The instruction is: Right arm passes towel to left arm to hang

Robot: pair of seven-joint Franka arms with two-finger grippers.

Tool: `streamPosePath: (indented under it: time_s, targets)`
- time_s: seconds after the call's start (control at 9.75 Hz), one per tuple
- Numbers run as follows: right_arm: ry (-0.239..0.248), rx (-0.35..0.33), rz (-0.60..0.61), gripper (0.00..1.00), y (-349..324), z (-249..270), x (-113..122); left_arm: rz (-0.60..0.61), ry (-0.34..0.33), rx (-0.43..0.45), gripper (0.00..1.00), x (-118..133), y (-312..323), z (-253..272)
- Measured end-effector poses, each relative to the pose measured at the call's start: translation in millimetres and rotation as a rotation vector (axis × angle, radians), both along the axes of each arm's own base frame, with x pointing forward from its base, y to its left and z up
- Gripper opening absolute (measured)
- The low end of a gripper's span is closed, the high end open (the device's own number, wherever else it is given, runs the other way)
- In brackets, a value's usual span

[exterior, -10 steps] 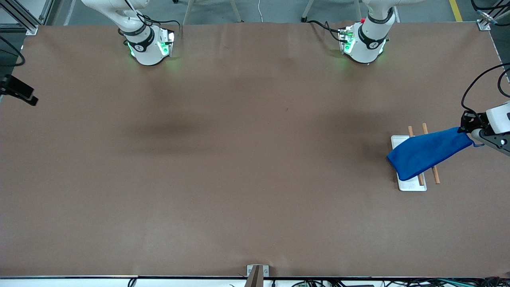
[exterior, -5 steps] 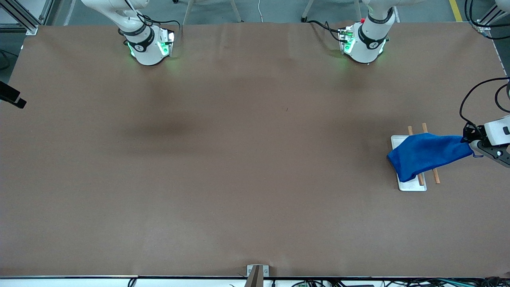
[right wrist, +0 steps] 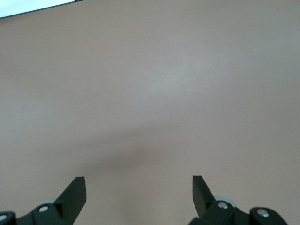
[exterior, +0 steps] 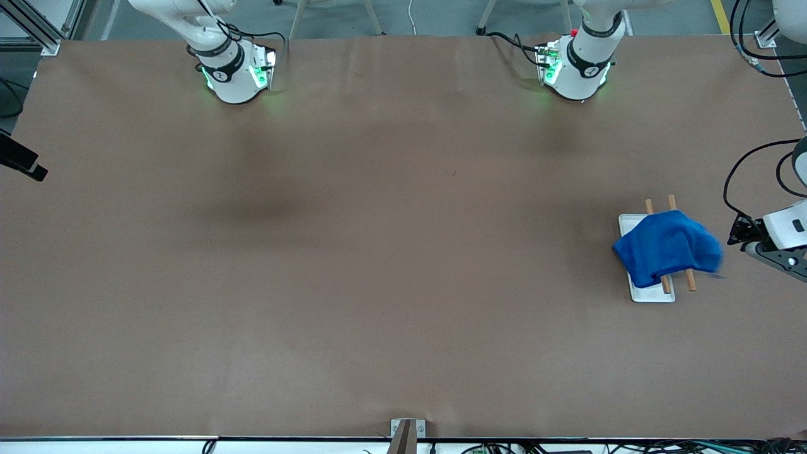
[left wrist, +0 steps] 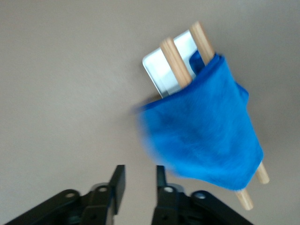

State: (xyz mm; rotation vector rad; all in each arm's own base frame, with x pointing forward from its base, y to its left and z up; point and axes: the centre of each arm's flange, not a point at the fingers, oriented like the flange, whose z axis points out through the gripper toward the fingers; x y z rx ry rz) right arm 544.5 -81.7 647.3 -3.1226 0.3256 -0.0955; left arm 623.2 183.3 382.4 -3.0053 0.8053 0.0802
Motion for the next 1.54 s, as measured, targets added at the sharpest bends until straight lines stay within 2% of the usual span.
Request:
streamPosePath:
  time_s: [0.21,0.41,0.62,0.82,1.13,1.33,1.54]
  targets:
    - [-0.001,0.0,0.001,1.0,1,1,0,0.116,-0.09,-0.017,0.71,11,-24,43]
    - [-0.001,0.0,0.003,1.0,1,1,-1,0.238,-0.181,-0.045,0.99,3,-51,106]
    - [-0.001,0.0,0.01,1.0,4,1,0,0.346,-0.213,-0.091,1.0,-16,-97,161]
    - [-0.001,0.0,0.017,1.0,9,1,0,0.411,-0.206,-0.12,1.0,-40,-145,197]
    - [0.002,-0.001,0.026,1.0,10,1,0,0.442,-0.173,-0.127,1.0,-73,-195,231]
    - [0.009,0.0,0.031,1.0,10,0,-1,0.452,-0.173,-0.132,1.0,-84,-213,273]
    - [0.01,0.0,0.032,1.0,10,0,-1,0.469,-0.139,-0.122,1.0,-89,-223,299]
